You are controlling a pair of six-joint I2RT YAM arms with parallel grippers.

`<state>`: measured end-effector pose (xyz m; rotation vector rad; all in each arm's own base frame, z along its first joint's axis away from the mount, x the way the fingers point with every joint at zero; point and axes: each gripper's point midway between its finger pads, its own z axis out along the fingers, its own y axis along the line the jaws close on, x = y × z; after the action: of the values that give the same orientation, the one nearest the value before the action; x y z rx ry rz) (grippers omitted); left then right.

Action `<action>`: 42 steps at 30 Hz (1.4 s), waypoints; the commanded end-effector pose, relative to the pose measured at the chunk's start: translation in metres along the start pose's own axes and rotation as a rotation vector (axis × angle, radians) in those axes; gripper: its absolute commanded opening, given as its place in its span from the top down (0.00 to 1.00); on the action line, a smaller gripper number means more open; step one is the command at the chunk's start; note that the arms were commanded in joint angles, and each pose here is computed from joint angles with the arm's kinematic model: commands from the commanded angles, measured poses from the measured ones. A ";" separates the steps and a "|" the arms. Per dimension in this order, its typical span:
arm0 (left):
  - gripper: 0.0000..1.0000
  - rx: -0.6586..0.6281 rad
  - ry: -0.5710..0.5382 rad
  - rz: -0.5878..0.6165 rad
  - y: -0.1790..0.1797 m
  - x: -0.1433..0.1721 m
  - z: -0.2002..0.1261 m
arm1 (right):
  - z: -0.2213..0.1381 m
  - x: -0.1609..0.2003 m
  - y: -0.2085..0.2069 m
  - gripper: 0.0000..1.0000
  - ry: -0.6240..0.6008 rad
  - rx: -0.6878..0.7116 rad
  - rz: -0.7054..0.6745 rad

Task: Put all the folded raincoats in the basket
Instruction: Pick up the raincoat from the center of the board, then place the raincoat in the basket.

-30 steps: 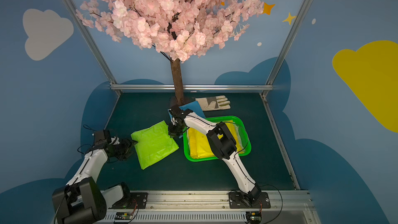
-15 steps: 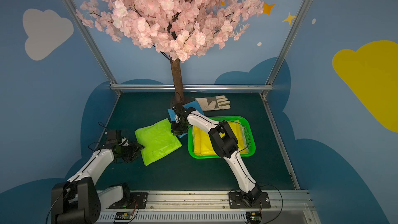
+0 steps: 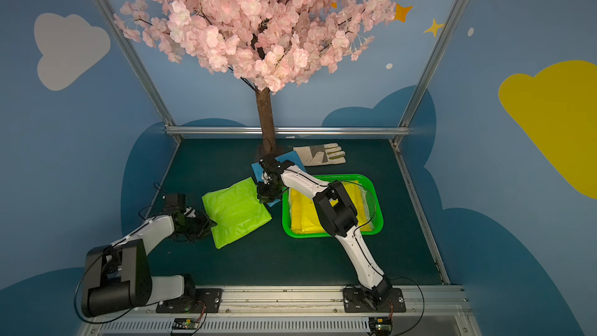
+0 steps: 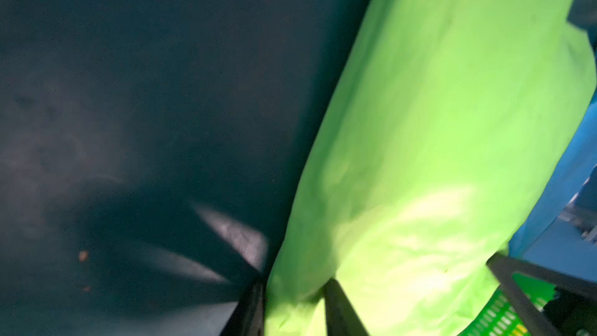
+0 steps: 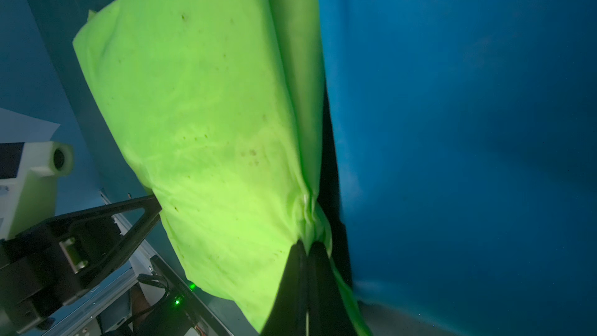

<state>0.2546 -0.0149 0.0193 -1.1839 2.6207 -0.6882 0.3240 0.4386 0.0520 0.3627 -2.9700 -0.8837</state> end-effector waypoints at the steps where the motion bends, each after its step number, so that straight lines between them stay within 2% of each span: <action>1: 0.78 -0.035 0.004 -0.001 0.008 -0.001 0.004 | 0.000 0.006 0.012 1.00 0.022 -0.030 -0.038; 8: 0.97 -0.057 -0.034 -0.007 0.010 -0.001 -0.011 | -0.013 0.014 0.039 1.00 0.042 -0.075 -0.114; 14: 0.98 0.005 -0.124 -0.005 -0.012 -0.002 -0.055 | -0.044 0.021 0.058 1.00 0.031 -0.103 -0.144; 16: 0.98 0.081 -0.142 0.015 -0.031 0.002 -0.075 | -0.063 0.025 0.056 1.00 0.024 -0.081 -0.159; 21: 0.98 0.218 -0.164 0.063 -0.072 0.015 -0.118 | -0.119 0.036 0.036 1.00 -0.013 -0.072 -0.134; 24: 0.98 0.269 -0.130 0.085 -0.098 0.029 -0.125 | -0.157 0.044 0.016 1.00 -0.053 -0.072 -0.102; 29: 0.98 0.276 -0.073 0.204 -0.155 0.057 -0.106 | -0.216 0.058 -0.047 1.00 -0.137 -0.023 0.025; 33: 0.98 0.228 0.009 0.368 -0.219 0.097 -0.066 | -0.257 0.074 -0.113 1.00 -0.202 0.008 0.187; 38: 0.98 0.164 0.128 0.523 -0.276 0.157 -0.002 | -0.281 0.103 -0.192 1.00 -0.258 0.056 0.387; 42: 0.98 0.119 0.188 0.599 -0.295 0.195 0.042 | -0.289 0.123 -0.233 1.00 -0.299 0.149 0.491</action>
<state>0.3306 -0.3356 0.1440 -0.2722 2.7830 -0.9295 0.2947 0.0859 0.1636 -0.5128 -3.1118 -0.8424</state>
